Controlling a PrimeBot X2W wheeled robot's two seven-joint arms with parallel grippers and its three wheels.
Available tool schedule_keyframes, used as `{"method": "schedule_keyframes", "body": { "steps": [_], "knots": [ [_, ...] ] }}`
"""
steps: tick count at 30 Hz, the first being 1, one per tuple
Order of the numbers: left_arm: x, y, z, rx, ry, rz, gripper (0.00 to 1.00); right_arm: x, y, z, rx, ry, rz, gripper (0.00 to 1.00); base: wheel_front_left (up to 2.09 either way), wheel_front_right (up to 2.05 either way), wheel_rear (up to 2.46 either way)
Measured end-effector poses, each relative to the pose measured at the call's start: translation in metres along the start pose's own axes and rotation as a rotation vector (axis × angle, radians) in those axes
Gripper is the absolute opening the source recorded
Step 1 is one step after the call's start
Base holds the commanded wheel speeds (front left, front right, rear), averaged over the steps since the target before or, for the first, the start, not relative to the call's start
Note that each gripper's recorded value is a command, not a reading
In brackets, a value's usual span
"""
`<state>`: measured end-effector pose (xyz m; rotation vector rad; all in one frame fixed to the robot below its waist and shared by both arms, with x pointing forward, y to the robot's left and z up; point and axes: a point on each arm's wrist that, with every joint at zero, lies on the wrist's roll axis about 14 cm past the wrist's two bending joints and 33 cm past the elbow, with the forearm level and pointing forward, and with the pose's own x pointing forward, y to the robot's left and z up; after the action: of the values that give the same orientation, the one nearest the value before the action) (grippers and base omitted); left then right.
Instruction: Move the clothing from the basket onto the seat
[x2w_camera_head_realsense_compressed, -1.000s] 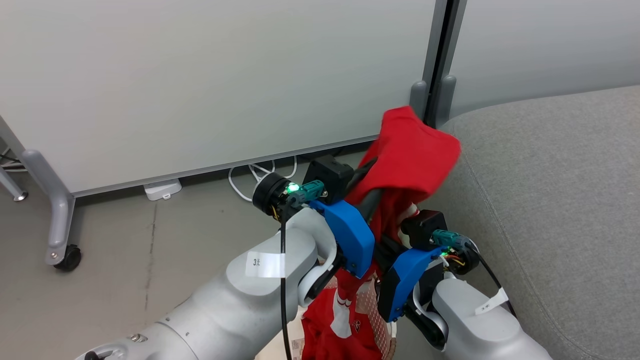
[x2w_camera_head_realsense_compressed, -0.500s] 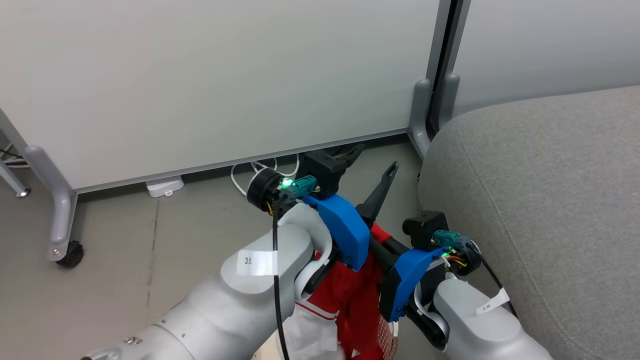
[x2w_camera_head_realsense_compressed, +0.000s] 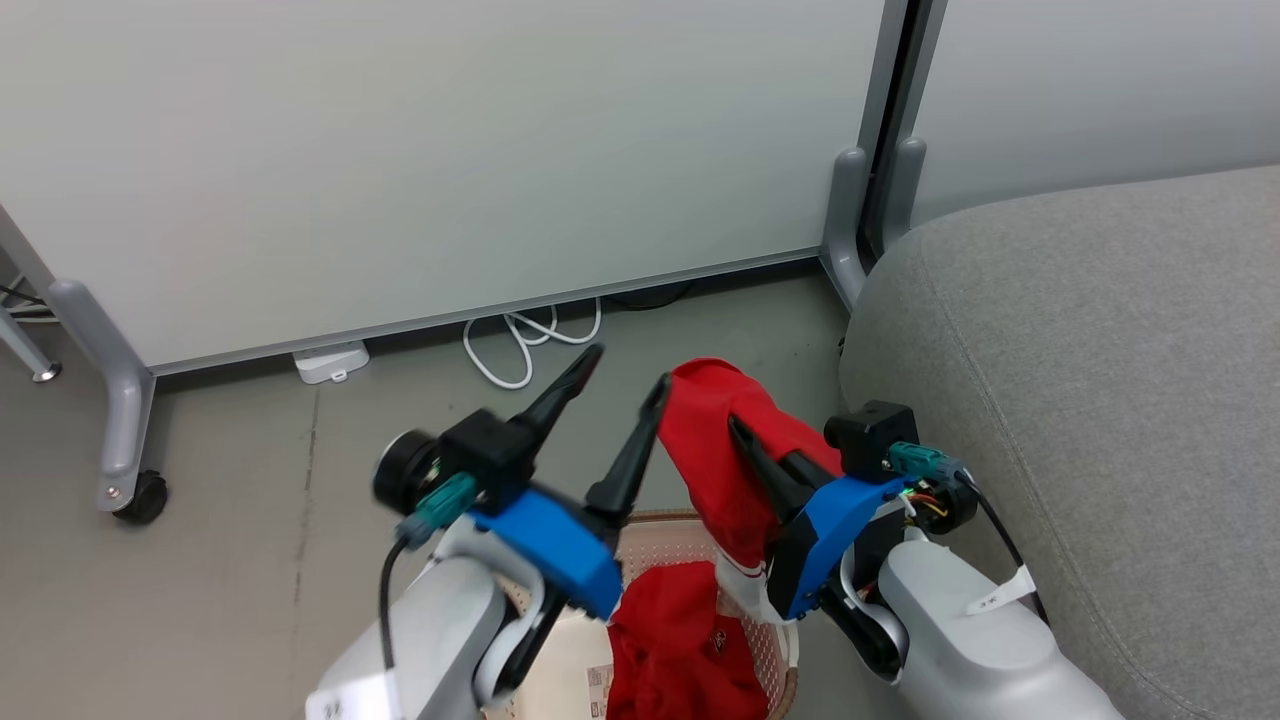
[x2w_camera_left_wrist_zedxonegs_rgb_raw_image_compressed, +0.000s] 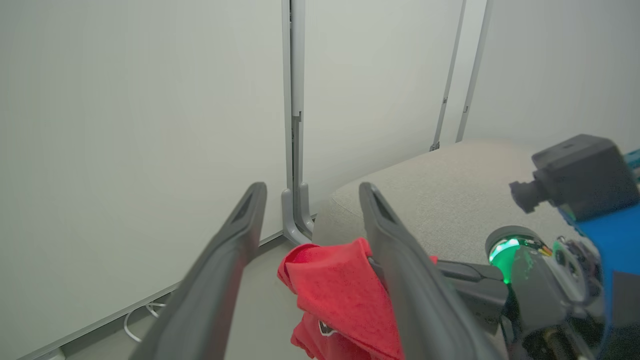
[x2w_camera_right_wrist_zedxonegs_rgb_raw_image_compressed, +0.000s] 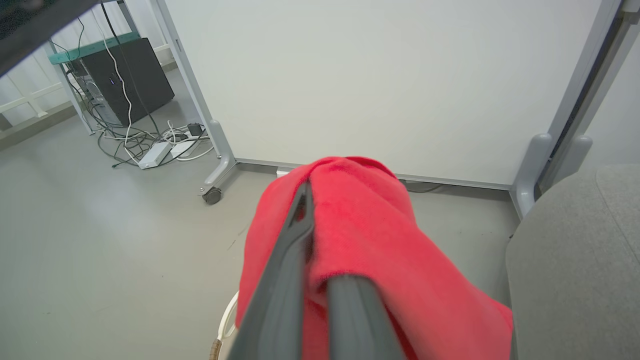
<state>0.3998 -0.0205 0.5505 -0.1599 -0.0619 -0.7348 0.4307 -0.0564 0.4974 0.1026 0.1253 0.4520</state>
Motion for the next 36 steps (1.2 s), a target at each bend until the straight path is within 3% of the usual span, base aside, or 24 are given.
{"method": "schedule_keyframes", "body": {
  "steps": [13, 22, 36],
  "knots": [
    [-0.069, 0.04, -0.045, -0.039, 0.065, 0.193, 1.0, 0.002, -0.011, -0.002, 0.011, -0.005, -0.035, 0.0, 0.0, 0.0, 0.0],
    [-0.081, 0.051, -0.051, -0.045, 0.066, 0.261, 1.0, 0.004, -0.017, -0.002, 0.021, -0.013, -0.052, 0.0, 0.0, 0.0, 0.0],
    [-0.056, 0.03, -0.058, -0.059, 0.076, 0.167, 1.0, -0.014, -0.047, 0.004, 0.018, -0.031, -0.138, 0.0, 0.0, 0.0, 0.0]
  ]
}}
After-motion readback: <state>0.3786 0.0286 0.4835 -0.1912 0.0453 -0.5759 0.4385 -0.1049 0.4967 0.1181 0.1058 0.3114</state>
